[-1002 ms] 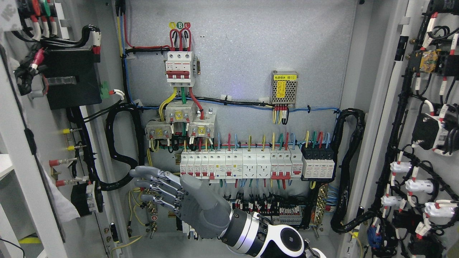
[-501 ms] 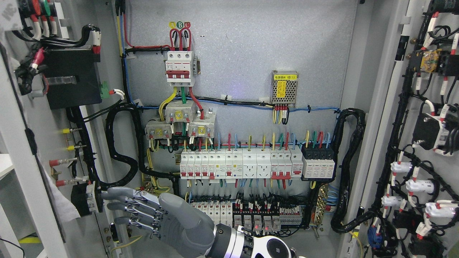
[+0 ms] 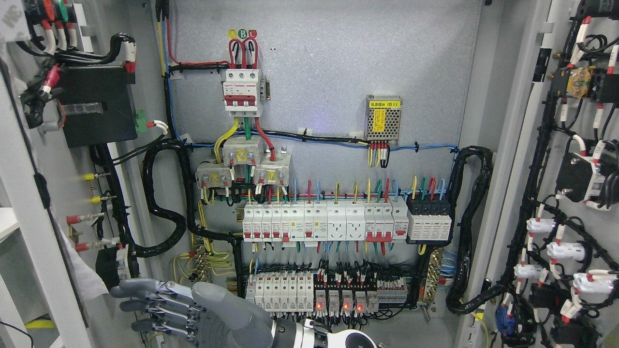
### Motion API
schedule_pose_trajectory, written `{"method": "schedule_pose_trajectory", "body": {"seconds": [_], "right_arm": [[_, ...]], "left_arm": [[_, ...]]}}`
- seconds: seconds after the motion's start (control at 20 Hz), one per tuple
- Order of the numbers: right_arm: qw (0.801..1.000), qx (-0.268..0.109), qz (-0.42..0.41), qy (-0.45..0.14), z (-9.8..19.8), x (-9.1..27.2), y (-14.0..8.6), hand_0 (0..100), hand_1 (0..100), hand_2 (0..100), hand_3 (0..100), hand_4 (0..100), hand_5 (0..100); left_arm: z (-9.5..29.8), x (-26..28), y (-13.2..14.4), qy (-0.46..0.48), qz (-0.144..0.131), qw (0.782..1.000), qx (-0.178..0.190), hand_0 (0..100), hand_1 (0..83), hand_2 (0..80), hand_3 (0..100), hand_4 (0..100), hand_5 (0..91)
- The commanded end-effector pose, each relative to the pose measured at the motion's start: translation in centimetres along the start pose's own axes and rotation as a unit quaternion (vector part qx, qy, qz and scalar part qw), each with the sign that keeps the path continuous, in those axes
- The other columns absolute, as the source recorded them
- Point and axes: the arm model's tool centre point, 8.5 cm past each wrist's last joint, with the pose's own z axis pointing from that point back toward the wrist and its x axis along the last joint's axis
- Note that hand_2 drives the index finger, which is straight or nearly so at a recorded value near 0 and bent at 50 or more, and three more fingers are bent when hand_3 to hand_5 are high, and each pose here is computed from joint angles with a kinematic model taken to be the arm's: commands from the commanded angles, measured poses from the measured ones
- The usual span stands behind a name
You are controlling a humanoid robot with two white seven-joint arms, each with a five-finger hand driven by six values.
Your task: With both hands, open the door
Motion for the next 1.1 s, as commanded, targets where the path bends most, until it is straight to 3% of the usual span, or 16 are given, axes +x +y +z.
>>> {"method": "schedule_pose_trajectory", "body": {"seconds": [0.0, 1.05], "right_arm": [[0.999, 0.021, -0.014, 0.022, -0.7, -1.7, 1.2, 22, 0, 0, 0, 0, 0], [0.997, 0.053, -0.002, 0.057, -2.2, -2.5, 2.0, 22, 0, 0, 0, 0, 0]], "left_arm": [[-0.2, 0.8, -0.4, -0.010, -0.002, 1.000, -0.006, 29, 0.0, 2.8, 3, 3, 0.0], [-0.1, 0.4, -0.3, -0.007, -0.001, 1.000, -0.005, 29, 0.0, 2.8, 3, 3, 0.0]]}}
